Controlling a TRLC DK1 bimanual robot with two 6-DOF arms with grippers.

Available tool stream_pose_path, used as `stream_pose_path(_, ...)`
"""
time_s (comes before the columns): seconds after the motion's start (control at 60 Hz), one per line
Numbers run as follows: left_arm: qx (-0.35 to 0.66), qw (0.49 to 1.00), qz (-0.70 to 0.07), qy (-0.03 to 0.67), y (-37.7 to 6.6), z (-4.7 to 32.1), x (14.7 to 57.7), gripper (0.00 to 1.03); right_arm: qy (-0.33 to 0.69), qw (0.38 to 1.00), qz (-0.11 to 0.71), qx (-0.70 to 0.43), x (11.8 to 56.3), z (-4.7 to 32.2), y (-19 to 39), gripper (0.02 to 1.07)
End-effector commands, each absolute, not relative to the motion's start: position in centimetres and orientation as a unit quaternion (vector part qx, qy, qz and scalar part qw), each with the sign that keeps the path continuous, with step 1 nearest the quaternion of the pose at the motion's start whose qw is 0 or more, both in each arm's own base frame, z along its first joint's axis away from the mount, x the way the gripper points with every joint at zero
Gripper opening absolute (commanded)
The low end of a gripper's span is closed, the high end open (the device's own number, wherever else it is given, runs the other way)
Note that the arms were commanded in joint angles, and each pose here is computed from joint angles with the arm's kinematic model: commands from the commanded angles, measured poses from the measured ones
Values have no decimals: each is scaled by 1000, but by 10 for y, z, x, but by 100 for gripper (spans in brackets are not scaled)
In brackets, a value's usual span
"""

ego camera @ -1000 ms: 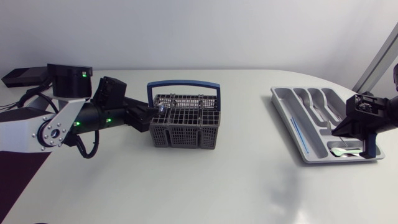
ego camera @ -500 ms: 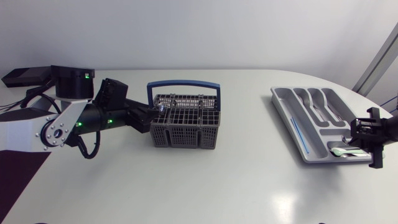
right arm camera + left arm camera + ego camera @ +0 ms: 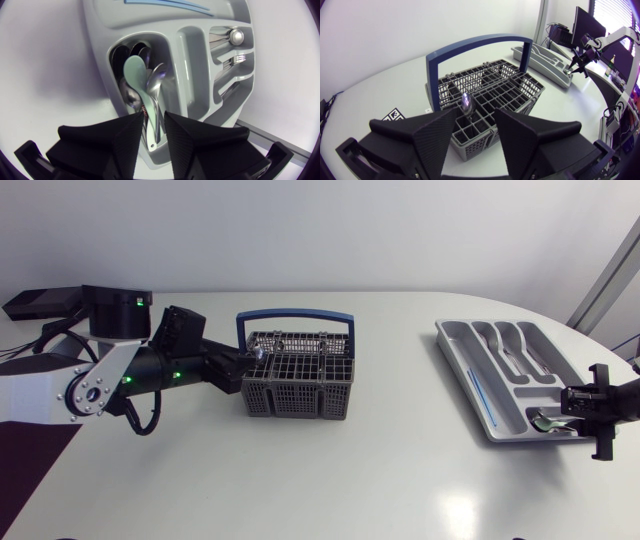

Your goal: Transfer all utensils from the basket to the drawer tray.

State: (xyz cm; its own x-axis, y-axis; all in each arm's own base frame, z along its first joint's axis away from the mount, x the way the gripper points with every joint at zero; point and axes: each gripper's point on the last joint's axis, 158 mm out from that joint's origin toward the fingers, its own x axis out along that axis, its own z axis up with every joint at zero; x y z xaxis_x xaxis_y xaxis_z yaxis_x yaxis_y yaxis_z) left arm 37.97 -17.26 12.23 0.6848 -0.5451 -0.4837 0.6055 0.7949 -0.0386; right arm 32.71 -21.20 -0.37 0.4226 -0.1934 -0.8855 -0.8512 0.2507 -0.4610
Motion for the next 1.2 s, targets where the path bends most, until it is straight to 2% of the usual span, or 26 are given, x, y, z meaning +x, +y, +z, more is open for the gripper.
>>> stream_pose_path(0.0, 70, 918, -316, 228, -171, 132, 385, 54, 469, 619, 258, -574, 322, 2, -212, 53)
stream_pose_path(0.167, 64, 924, -301, 225, -156, 137, 391, 54, 453, 621, 254, -587, 318, 28, -191, 62)
stream_pose_path(0.3, 61, 926, -294, 227, -148, 136, 394, 54, 447, 648, 257, -561, 318, 54, -152, 69)
stream_pose_path(0.65, 61, 929, -279, 237, -129, 126, 400, 54, 411, 692, 305, -509, 312, 97, -28, 69)
stream_pose_path(1.033, 44, 913, -321, 249, -162, 127, 401, 54, 401, 720, 359, -437, 307, 116, 86, 72)
stream_pose_path(1.183, 42, 913, -318, 253, -161, 124, 405, 54, 410, 732, 373, -396, 306, 122, 118, 72)
